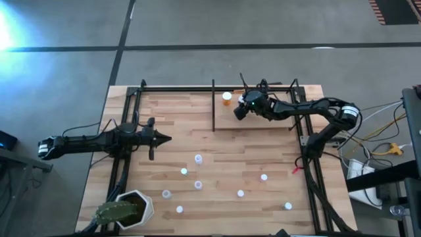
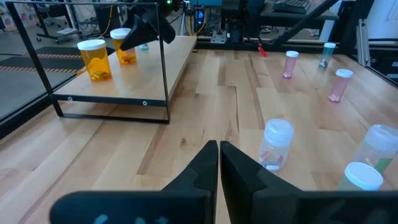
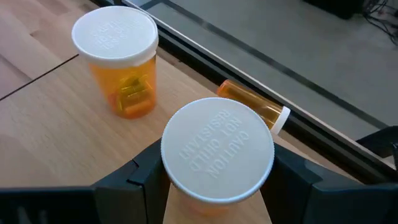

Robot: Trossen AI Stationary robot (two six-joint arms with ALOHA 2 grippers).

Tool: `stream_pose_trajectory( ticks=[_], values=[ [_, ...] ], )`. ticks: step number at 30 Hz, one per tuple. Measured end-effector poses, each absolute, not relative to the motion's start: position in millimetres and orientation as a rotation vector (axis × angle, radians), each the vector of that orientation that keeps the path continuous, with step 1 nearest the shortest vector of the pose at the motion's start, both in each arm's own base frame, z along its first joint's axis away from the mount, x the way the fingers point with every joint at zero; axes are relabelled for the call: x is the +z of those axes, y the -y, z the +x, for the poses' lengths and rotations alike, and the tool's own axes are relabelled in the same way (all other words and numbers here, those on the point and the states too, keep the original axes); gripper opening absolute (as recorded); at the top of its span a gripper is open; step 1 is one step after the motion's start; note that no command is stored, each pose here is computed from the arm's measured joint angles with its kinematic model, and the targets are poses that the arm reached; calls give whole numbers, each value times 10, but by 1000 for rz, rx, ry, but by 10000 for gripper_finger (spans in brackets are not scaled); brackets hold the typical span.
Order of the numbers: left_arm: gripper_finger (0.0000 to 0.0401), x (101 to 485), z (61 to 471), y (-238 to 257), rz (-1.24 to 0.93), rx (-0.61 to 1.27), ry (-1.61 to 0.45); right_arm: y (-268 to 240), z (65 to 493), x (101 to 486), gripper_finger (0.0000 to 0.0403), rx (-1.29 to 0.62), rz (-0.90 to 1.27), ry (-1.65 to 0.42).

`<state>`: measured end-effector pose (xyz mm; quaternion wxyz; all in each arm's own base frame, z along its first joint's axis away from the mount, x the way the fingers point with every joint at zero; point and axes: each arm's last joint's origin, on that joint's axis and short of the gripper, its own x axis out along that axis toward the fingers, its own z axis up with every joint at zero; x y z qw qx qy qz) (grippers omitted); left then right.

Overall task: Pick and place medicine bottles onto shelf by color
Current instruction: Put the bottom orange pill bottle on the shelf, then put the top pink pill bottle on the shelf

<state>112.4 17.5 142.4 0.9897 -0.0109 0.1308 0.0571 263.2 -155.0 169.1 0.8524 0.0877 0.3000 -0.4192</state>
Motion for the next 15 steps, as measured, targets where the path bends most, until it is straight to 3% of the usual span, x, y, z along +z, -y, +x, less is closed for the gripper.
stream_pose_trajectory(
  ticks=[10,15],
  values=[
    [0,1425,1124,-175,-22,115,-262,1569,2587,1791,257,-937,130,-613],
    [0,1424,1124,-175,-22,114,-262,1559,2580,1817,263,-914,92,-629]
  ],
)
